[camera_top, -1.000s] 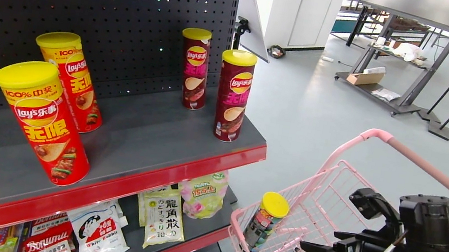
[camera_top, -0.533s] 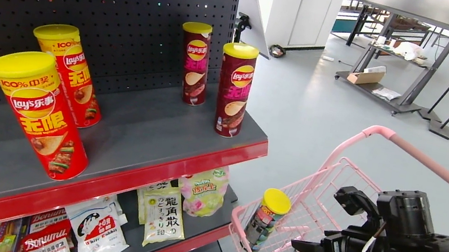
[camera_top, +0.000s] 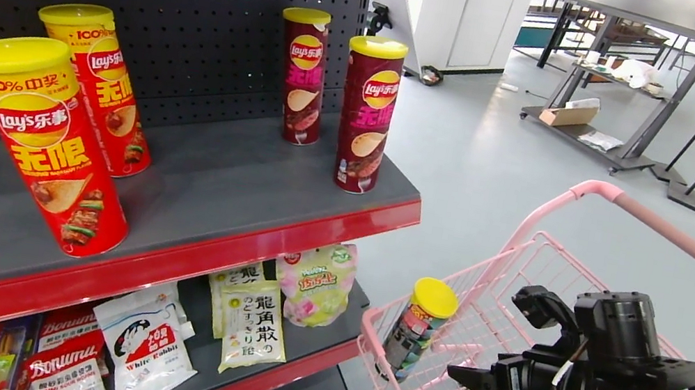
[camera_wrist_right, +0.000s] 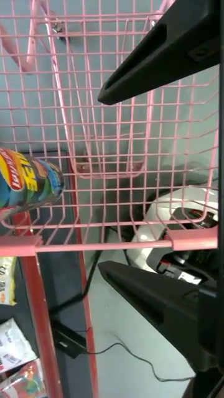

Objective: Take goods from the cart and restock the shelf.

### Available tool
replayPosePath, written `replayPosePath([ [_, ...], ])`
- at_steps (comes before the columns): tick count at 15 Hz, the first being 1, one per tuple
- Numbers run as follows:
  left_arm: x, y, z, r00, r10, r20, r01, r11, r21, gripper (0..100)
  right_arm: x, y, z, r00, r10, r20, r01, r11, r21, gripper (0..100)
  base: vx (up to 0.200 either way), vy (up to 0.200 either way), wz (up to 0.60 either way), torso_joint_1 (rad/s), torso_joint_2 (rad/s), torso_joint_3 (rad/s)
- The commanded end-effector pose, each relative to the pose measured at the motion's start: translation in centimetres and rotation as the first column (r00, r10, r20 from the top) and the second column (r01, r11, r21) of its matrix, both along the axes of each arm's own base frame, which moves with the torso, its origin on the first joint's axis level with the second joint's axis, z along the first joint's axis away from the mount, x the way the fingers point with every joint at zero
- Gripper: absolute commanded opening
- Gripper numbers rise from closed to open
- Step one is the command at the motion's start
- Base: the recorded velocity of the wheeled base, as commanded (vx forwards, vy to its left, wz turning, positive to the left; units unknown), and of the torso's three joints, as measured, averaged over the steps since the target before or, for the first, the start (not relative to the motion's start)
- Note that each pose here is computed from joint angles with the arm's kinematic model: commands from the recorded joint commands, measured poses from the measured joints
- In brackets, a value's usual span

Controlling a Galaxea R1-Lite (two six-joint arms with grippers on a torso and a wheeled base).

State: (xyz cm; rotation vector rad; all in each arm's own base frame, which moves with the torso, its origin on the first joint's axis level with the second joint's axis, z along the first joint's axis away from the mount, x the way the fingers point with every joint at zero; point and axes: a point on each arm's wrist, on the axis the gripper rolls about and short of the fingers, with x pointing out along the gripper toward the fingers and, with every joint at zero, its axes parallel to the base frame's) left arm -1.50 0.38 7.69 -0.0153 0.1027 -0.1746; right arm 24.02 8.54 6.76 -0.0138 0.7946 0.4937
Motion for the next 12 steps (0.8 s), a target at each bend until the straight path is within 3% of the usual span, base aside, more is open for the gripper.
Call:
replayPosePath([
  [1, 0.0, 0.0, 0.0, 1.0, 0.001, -0.002, -0.001, 1.0, 0.0, 100, 0.9, 0.5, -0.8, 1.0, 0.0, 0.012, 0.0, 1.0, 0.012, 100, 0.0, 0.0, 0.0, 0.0, 0.0, 0.0],
  [7, 0.0, 0.0, 0.0, 1.0, 0.001, -0.002, -0.001, 1.0, 0.0, 100, 3.3, 2.7, -2.7, 0.996, 0.042, 0.084, -0.045, 0.998, 0.036, 100, 0.0, 0.0, 0.0, 0.0, 0.0, 0.0],
  [12, 0.0, 0.0, 0.0, 1.0, 0.0, -0.002, 0.0, 1.0, 0.0, 100, 4.1, 2.8, -3.6, 0.994, 0.025, 0.105, -0.03, 0.998, 0.047, 100, 0.0, 0.0, 0.0, 0.0, 0.0, 0.0],
])
